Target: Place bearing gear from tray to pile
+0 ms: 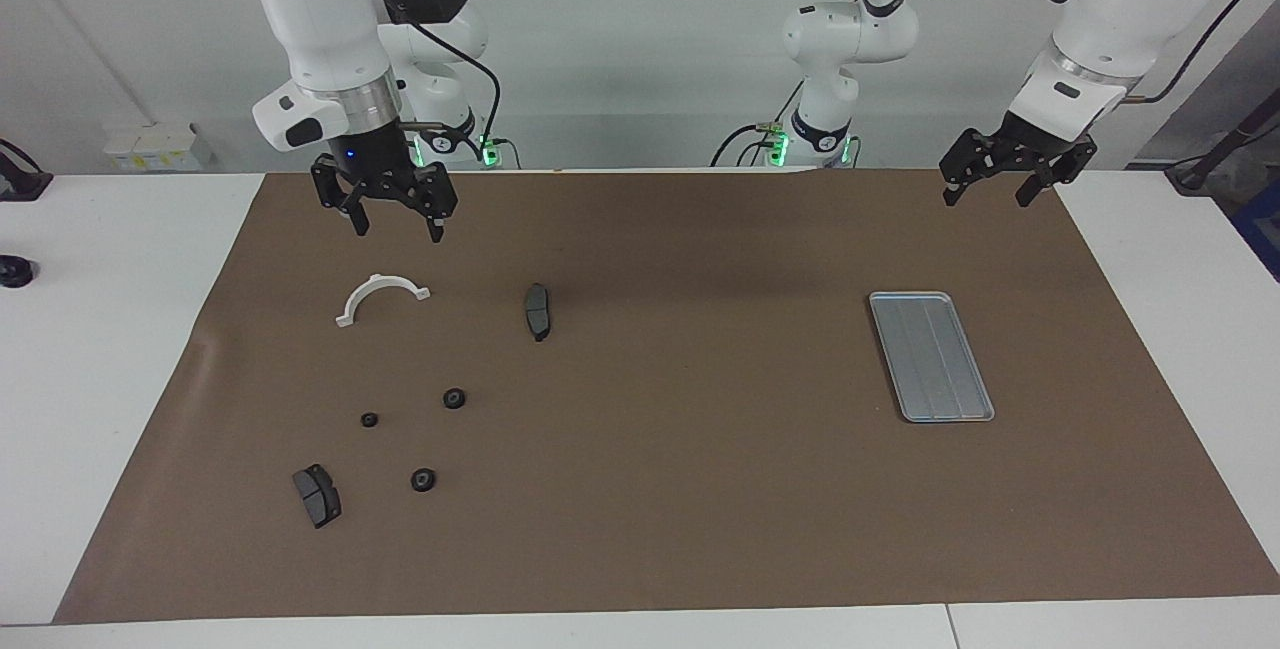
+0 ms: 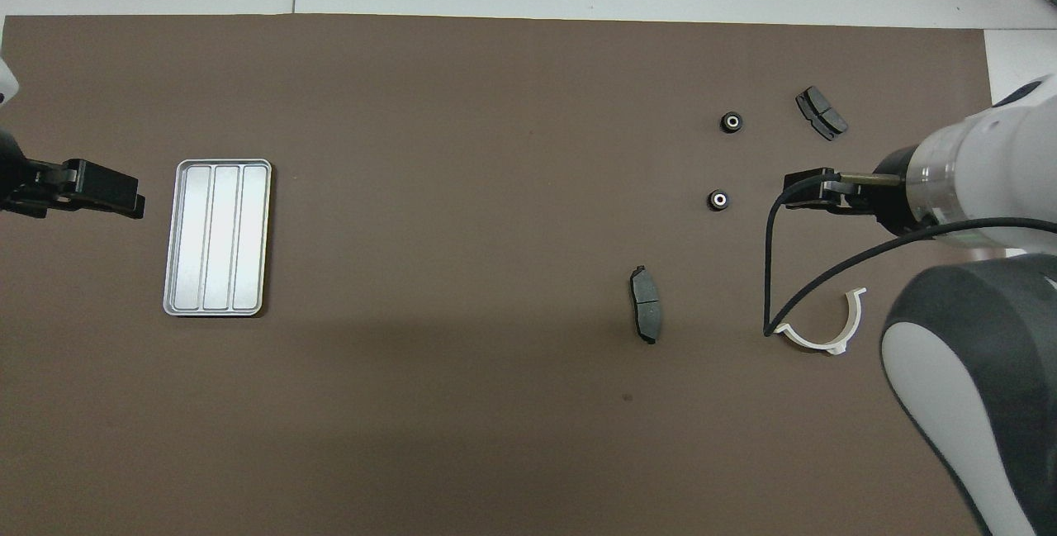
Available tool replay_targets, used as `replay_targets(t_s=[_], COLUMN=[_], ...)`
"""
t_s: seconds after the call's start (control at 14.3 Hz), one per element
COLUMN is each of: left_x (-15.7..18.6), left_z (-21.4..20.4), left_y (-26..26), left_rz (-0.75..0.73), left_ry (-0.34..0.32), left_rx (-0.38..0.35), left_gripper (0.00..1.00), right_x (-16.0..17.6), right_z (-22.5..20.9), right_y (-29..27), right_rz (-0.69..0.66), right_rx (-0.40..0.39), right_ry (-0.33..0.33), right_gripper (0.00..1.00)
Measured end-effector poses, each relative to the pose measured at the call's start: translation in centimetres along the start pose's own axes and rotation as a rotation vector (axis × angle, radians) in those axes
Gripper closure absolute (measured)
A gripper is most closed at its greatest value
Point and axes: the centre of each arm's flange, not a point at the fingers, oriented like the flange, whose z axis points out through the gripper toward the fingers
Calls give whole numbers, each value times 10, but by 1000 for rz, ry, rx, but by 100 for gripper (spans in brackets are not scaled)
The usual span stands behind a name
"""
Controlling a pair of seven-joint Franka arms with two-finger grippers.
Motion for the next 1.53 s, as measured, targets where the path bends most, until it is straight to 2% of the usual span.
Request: replay_targets(t_s=[0.21,0.77,1.19,1.53], left_x=[0,0,0,0], left_z=[0,0,0,0], left_y=[0,0,0,0], left_rz=[0,0,0,0], left_ry=[0,0,0,0], left_rx=[0,0,0,0], left_gripper=[0,0,0,0], right_x=[-1,2,14,33], right_z=[-9,-30,-89,-76], right_y=[12,64,98,126], right_rz=[19,-62,-87,-113], right_rx=[1,41,43,44], right_ry=[2,7,-21,-47], right_gripper=[0,0,0,0])
